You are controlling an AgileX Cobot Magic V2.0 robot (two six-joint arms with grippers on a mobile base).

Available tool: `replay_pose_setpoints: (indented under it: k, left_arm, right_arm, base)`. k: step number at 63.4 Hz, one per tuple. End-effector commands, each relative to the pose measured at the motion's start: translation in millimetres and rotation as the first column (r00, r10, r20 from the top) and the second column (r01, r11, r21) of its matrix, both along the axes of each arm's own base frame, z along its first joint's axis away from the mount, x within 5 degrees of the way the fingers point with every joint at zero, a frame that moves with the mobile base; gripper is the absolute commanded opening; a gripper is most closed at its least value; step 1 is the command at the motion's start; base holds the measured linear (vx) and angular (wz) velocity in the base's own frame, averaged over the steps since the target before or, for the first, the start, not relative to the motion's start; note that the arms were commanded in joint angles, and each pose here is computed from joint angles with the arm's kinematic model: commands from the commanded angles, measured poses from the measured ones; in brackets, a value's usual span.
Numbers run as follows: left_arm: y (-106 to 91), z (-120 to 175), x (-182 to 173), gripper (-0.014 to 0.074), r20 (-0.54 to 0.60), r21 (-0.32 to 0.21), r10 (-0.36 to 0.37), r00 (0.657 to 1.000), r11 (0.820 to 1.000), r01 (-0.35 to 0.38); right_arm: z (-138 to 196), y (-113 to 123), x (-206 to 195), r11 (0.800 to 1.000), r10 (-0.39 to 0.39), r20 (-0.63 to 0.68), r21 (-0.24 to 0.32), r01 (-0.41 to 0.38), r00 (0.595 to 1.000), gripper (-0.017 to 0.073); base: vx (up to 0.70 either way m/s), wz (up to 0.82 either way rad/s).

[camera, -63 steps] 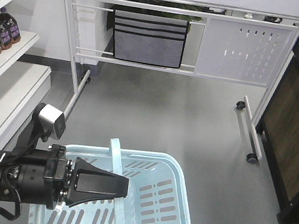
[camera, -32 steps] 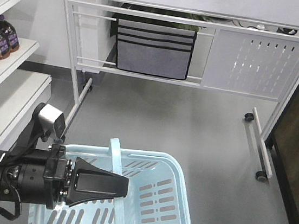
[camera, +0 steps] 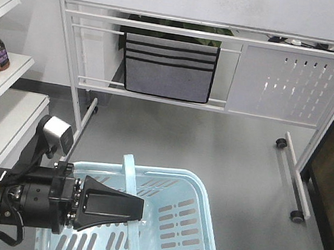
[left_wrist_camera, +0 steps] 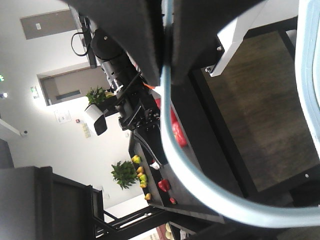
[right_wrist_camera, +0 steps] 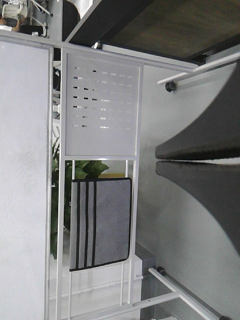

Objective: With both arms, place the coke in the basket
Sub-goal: 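Drive the base away, turning past the whiteboard, holding the basket in the left gripper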

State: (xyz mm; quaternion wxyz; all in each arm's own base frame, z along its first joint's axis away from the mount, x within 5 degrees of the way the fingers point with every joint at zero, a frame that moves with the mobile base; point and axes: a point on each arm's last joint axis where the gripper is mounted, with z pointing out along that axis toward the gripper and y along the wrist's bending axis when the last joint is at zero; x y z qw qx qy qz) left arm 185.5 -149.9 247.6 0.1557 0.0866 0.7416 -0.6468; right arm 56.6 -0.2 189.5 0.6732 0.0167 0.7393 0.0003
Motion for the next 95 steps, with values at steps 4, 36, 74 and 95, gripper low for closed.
replay_pose_setpoints:
  k: [4,36,74,95]
  left_arm:
    - [-1.6,29.5,-11.0,-0.0008,0.060,-0.210,-0.114,0.992,0.970,0.124]
    - [-1.6,29.5,-11.0,-0.0008,0.060,-0.210,-0.114,0.992,0.970,0.124]
    - [-1.6,29.5,-11.0,-0.0008,0.060,-0.210,-0.114,0.992,0.970,0.124]
    - [-1.6,29.5,-11.0,-0.0008,0.060,-0.210,-0.114,0.992,0.970,0.124]
  right_arm:
    - [2.3,-1.0,-0.4,1.000,-0.010,0.072,-0.009,0.011,0.997,-0.0005]
    - [2.3,-1.0,-0.4,1.000,-0.010,0.072,-0.009,0.011,0.997,-0.0005]
    - [2.3,-1.0,-0.4,1.000,-0.010,0.072,-0.009,0.011,0.997,-0.0005]
    - [2.3,-1.0,-0.4,1.000,-0.010,0.072,-0.009,0.011,0.997,-0.0005]
  base:
    - [0.25,0.04]
    - [0.23,0.11]
    - [0.16,0.36]
    - [0.11,0.43]
